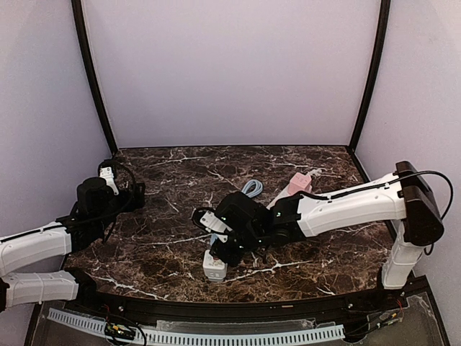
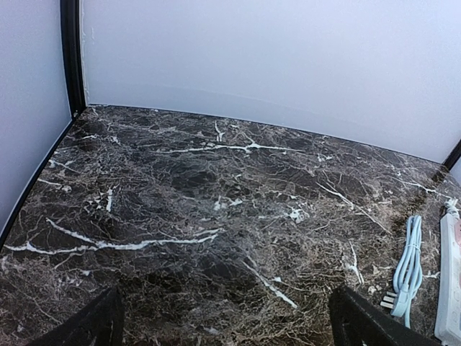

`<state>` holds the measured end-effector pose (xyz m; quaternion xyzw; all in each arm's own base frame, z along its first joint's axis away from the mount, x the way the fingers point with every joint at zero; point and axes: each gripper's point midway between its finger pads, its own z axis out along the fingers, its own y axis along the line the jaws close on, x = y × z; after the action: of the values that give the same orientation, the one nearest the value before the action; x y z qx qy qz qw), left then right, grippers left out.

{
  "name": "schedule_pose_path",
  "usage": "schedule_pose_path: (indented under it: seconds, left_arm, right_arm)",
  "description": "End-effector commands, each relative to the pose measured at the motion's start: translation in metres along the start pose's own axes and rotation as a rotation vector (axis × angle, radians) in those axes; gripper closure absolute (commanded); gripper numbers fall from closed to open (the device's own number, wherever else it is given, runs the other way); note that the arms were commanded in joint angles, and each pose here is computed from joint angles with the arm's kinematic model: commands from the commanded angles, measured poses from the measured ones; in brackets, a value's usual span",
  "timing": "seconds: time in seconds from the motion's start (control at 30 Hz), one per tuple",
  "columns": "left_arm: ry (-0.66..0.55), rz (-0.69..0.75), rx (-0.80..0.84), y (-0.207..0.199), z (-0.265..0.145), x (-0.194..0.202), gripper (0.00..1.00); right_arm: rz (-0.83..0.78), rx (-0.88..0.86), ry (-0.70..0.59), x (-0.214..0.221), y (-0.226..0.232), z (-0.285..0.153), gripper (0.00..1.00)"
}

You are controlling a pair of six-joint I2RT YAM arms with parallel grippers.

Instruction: Insert the plug

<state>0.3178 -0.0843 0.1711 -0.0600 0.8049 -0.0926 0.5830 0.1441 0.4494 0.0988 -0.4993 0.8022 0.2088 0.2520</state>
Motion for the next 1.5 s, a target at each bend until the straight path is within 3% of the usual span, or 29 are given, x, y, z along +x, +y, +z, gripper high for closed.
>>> schedule_pose_path:
  seconds: [0.0,0.13,0.43,0.7,1.13,1.17,1.27,1.47]
  left_arm:
    - [0.0,0.0,-0.001,0.003,0.0,0.004,0.01]
    - [0.001,0.0,0.002,0.002,0.0,0.003,0.01]
    - [-0.004,0.001,0.004,0.001,-0.002,0.001,0.01]
    - [-0.009,0.001,0.009,0.001,-0.003,-0.002,0.01]
    - [-0.014,-0.001,0.021,-0.003,-0.003,-0.006,0.01]
    - [-0.015,0.0,0.022,-0.003,-0.002,-0.007,0.01]
    - [-0.026,0.003,0.013,-0.003,-0.002,-0.012,0.01]
    - [-0.053,0.023,-0.027,-0.001,0.0,-0.027,0.01]
  right_arm:
    - [0.004,0.059,0.41,0.116,-0.013,0.015,0.81]
    - [-0.01,0.074,0.359,0.097,-0.014,0.007,0.8]
    - [-0.056,0.128,0.003,-0.012,-0.017,-0.041,0.76]
    - [-0.021,0.242,-0.213,-0.07,-0.04,-0.092,0.72]
    - [0.18,0.386,-0.39,-0.081,-0.114,-0.15,0.38]
    - [0.19,0.39,-0.401,-0.079,-0.119,-0.154,0.33]
    - [0.227,0.422,-0.431,-0.073,-0.139,-0.169,0.03]
    - [0.307,0.5,-0.524,-0.057,-0.178,-0.21,0.01]
